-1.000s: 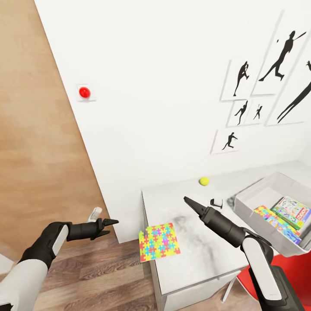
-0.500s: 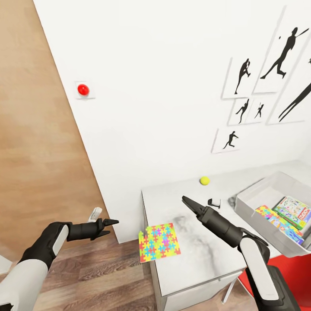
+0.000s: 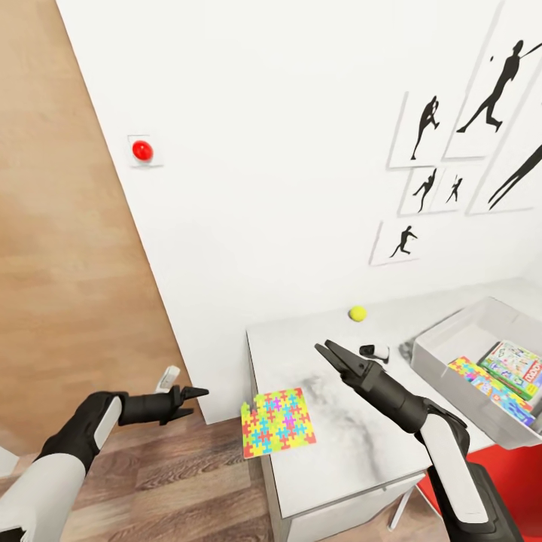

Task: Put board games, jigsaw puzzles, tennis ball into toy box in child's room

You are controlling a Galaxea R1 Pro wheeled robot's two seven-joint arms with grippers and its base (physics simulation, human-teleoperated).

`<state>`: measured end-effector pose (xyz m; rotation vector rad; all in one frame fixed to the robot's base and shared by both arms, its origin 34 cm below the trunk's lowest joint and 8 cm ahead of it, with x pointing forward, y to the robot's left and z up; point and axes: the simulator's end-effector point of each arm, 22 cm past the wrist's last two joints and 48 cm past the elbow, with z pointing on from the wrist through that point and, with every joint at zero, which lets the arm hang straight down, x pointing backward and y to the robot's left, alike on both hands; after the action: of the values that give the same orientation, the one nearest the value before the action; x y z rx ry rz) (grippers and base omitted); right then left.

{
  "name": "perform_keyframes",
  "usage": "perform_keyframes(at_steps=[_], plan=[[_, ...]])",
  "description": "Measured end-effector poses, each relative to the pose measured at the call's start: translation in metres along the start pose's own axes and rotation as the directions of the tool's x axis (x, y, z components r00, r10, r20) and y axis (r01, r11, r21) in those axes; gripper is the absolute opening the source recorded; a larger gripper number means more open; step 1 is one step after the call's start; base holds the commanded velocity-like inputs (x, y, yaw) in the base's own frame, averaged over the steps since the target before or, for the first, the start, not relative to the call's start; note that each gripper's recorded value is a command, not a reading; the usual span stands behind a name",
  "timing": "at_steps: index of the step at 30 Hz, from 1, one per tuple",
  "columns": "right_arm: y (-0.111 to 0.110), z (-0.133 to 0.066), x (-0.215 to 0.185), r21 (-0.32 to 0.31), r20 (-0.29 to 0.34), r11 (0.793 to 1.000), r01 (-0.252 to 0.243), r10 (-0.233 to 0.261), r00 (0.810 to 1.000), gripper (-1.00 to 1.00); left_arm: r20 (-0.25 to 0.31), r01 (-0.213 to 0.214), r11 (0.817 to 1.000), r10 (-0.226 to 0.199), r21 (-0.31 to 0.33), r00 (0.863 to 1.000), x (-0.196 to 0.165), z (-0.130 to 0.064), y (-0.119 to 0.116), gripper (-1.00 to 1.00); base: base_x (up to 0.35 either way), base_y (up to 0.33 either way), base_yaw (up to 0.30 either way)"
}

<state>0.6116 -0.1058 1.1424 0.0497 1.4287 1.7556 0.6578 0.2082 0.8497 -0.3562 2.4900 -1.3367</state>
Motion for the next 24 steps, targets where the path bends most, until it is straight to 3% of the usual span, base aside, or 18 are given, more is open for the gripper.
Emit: perform_keyframes(at_steps=[7,10,17,24], plan=[[-0.005,-0.001,0.002,-0.008,0.001,1.000,-0.002,0.002,1.000,1.00,-0.005,0.009,1.000,-0.009,0.005,1.000,0.002,0.006,0.007,1.00,0.000,0.000,0.000],[-0.008,-0.002,0.003,-0.009,0.001,1.000,-0.002,0.002,1.000,1.00,-0.008,0.013,1.000,-0.012,0.026,1.000,0.003,0.008,0.005,1.00,0.000,0.000,0.000],[-0.015,-0.003,0.005,-0.010,0.000,1.000,-0.003,0.003,1.000,1.00,-0.044,0.071,0.990,-0.066,0.121,0.997,0.021,0.018,0.004,1.00,0.000,0.000,0.000],[-0.022,-0.005,0.007,-0.011,0.001,1.000,-0.001,0.001,1.000,1.00,-0.050,0.082,0.986,-0.076,0.148,0.996,0.023,0.021,0.007,1.00,0.000,0.000,0.000]])
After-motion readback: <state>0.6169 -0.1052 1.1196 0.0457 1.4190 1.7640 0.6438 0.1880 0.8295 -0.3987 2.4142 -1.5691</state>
